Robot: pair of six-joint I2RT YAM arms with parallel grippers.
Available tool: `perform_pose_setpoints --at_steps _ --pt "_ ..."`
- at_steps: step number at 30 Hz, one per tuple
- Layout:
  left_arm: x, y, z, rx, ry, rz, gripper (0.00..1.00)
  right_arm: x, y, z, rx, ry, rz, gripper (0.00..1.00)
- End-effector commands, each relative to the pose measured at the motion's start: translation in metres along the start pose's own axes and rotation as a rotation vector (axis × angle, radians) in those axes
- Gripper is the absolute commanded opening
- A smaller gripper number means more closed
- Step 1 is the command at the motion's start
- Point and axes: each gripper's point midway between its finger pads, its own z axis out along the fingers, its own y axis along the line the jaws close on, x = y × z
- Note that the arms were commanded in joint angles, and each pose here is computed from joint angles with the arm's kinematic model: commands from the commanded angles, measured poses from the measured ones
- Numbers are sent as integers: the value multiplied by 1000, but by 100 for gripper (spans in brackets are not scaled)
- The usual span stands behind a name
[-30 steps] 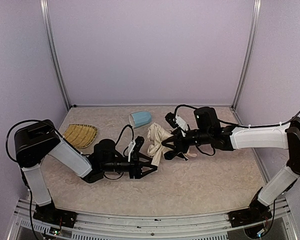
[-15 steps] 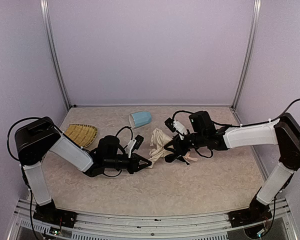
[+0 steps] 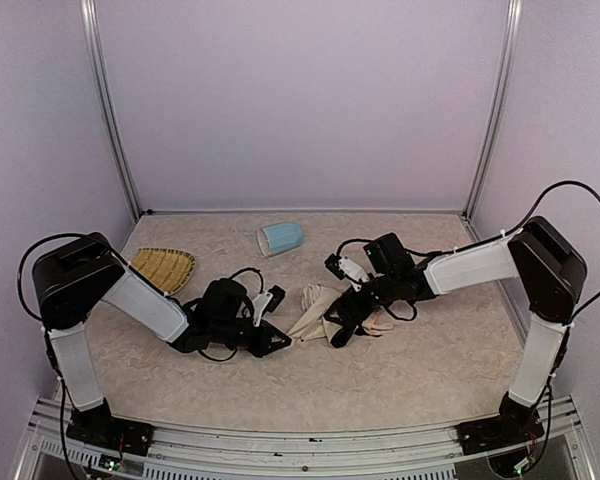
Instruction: Put away the umbrella
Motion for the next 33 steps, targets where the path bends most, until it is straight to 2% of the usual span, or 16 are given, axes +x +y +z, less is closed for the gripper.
perform_pose_setpoints --at_steps 1,6,11,14,21,23,25,26,31,33 --pt "25 16 3 -51 84 -9 0 1 -6 -14 48 24 -80 95" --pt "24 16 5 -46 87 -6 0 0 10 -25 134 60 -242 98" --pt "26 15 5 -41 97 0 0 -11 8 -39 207 70 -288 100" --pt "27 15 5 -41 99 2 0 -3 4 -39 229 111 -282 100" --pt "27 12 5 -45 99 17 0 55 16 -7 104 275 -184 100" --pt "27 10 5 -41 101 25 0 68 11 4 118 301 -163 99" --pt "28 7 4 -34 104 35 0 79 1 12 159 331 -153 94" --pt "28 5 4 -32 104 41 0 83 -3 16 176 345 -150 87" --pt "29 -3 -1 -18 108 65 0 84 -18 18 188 332 -73 40" --pt "30 -8 -4 -6 106 73 0 79 -20 14 177 312 -57 27"
